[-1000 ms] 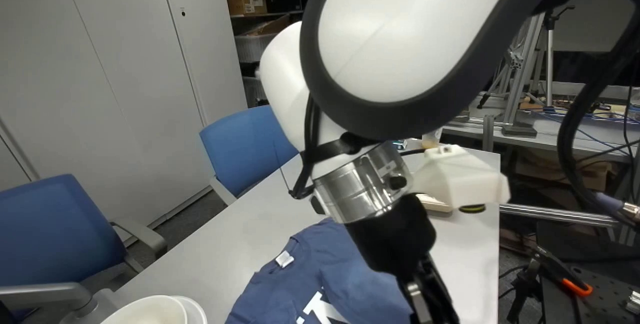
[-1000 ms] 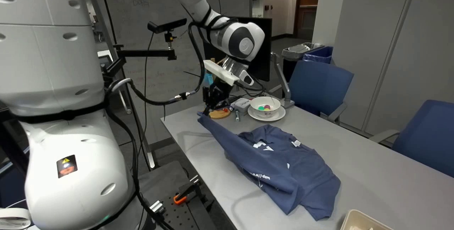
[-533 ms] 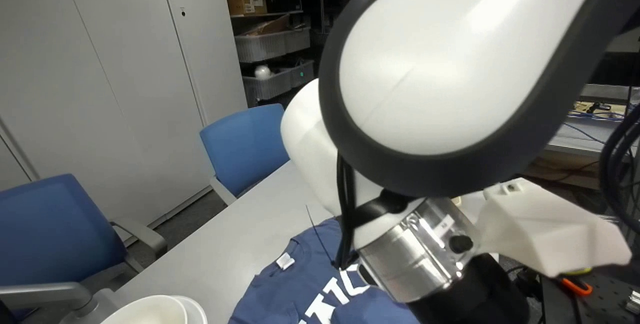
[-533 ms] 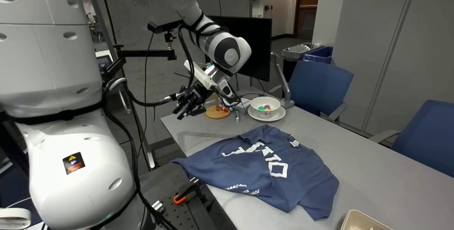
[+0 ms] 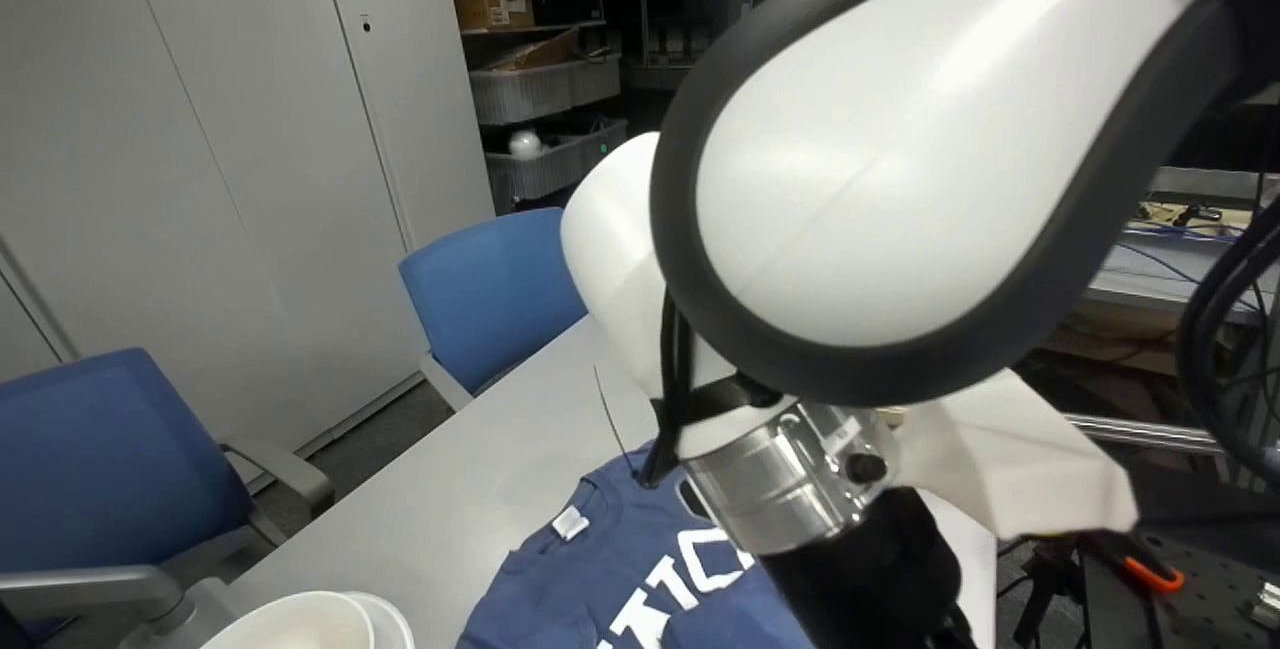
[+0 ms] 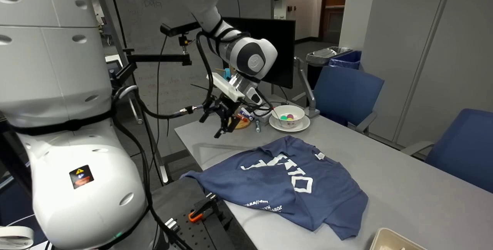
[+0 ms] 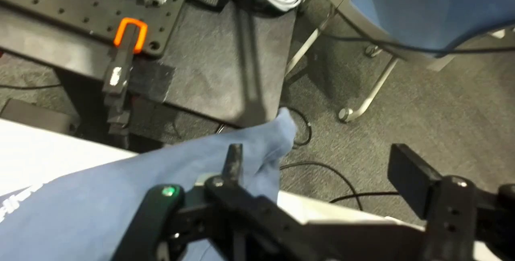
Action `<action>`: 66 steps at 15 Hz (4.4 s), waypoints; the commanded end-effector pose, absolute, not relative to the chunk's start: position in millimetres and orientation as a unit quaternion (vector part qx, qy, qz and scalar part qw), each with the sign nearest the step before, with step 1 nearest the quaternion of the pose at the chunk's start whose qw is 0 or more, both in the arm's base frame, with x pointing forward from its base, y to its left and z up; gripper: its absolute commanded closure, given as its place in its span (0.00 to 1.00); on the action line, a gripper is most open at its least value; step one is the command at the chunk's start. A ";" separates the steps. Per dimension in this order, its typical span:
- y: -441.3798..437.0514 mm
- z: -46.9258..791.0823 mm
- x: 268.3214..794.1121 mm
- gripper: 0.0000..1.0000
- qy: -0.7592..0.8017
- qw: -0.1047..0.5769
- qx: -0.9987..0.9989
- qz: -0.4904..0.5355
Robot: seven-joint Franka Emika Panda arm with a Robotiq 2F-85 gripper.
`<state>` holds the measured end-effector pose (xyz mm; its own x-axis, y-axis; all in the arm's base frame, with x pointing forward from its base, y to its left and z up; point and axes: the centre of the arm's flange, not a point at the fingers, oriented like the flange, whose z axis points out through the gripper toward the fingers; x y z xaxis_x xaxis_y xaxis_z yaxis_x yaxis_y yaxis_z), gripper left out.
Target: Unfold the shirt
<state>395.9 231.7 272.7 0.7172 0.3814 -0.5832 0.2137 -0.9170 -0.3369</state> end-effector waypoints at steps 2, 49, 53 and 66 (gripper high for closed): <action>200.4 240.0 428.1 0.00 -0.181 0.073 -0.950 0.243; 168.1 108.5 515.6 0.47 -0.191 -0.050 -0.980 -0.033; 163.5 107.2 513.3 0.88 -0.184 -0.058 -0.981 -0.029; 141.7 216.3 470.5 0.99 -0.178 -0.095 -0.973 0.109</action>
